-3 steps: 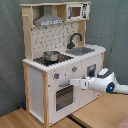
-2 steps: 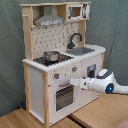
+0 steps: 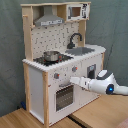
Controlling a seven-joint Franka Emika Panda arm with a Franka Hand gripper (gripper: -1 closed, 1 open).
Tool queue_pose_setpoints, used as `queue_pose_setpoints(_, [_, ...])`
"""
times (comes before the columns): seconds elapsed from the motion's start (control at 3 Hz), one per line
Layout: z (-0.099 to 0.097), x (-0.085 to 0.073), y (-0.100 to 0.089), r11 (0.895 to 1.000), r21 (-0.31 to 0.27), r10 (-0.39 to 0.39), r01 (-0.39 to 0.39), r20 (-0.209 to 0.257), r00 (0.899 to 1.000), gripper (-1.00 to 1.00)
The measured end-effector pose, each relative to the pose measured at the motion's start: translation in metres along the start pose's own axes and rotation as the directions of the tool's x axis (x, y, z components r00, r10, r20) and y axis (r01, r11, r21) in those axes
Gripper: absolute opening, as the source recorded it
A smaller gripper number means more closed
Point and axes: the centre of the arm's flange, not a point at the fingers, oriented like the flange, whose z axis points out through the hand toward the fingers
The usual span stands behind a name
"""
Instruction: Play with the kitchen
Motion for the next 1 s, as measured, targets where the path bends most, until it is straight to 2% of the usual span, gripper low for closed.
queue_pose_setpoints(0.33, [-0.0012, 0.0018, -0.0004, 0.995, 0.000, 0.098, -0.098, -0.014, 0.995, 1.00])
queue_pose_setpoints(0.67, [-0.0029, 0.0055, 0.0006, 0.975, -0.004, 0.223, -0.223, -0.036, 0.974, 1.00])
queue_pose_setpoints(1.0, [-0.0031, 0.0065, 0.0000, 0.950, -0.008, 0.311, -0.311, -0.047, 0.949, 1.00])
